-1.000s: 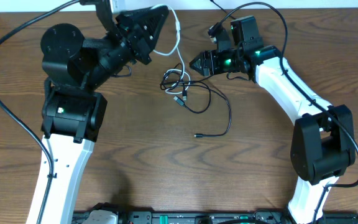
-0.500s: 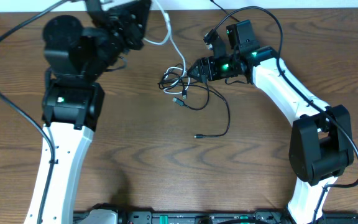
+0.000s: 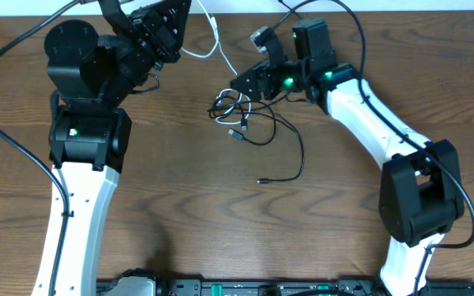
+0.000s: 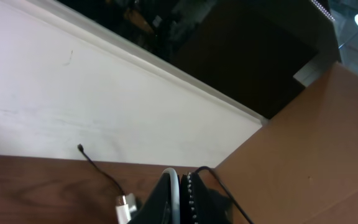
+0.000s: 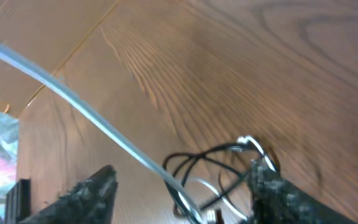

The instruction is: Untangle cables

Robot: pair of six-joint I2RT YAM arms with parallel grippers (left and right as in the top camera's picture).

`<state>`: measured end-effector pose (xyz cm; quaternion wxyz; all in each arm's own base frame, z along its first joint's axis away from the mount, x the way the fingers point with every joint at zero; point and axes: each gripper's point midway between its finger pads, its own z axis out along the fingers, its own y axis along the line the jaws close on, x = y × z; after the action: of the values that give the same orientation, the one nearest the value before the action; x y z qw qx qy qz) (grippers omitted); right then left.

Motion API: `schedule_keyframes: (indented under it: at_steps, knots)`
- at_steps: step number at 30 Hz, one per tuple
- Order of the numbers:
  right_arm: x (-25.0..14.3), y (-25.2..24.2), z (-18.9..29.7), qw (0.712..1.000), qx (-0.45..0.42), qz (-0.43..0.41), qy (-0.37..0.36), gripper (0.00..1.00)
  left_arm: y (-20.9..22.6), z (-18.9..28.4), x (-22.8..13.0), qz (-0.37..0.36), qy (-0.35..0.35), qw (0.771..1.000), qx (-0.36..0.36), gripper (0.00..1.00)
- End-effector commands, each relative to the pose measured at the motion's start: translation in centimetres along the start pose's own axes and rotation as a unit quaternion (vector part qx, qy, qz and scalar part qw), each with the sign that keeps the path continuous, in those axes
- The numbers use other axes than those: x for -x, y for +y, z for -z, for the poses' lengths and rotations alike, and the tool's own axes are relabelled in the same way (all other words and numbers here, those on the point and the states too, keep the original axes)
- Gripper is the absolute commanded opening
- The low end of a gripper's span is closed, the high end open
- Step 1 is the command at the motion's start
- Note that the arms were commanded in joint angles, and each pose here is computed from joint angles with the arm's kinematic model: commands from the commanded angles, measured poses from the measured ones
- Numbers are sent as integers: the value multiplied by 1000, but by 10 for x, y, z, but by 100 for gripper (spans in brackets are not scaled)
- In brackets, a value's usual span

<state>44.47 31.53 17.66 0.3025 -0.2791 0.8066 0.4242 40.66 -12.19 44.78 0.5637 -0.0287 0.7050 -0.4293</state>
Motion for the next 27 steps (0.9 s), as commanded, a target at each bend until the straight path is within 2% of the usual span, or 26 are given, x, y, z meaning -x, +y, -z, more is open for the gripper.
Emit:
schedule_keyframes:
  at_steps: [1,3,5,6,10,14,20,22,23,24,26,27]
  knots:
    - [-11,-2,-25,1000,-13,19,9,56,-13,6,7,-4,-5,1000,-15,8]
    - [-15,-5,-32,1000,-22,9,11,38,-11,5,5,-2,-2,1000,-12,7]
    - [-16,-9,-33,999,-36,-6,12,10,-8,5,2,3,4,1000,-6,8]
    - [-16,-11,-33,999,-41,-13,12,1,-5,5,0,6,8,1000,0,8]
    - [-10,-14,-24,998,-48,-39,3,1,15,0,-18,6,40,999,30,8]
    - [-5,-37,0,988,-90,-122,-9,1,46,-10,-46,-11,92,994,63,8]
    - [-35,-86,38,941,-172,-291,10,1,102,-27,-104,-3,191,975,113,17]
    - [-47,-94,47,931,-189,-312,26,1,120,-34,-129,-5,229,966,123,32]
    - [-55,-99,52,924,-204,-321,34,1,131,-40,-150,-9,260,957,126,51]
    - [-58,-101,54,922,-209,-324,39,1,135,-43,-159,-10,271,954,126,65]
    - [-64,-102,56,918,-217,-328,47,1,141,-50,-177,-11,292,948,125,79]
    - [-66,-102,57,917,-221,-329,51,1,143,-53,-185,-15,301,945,123,82]
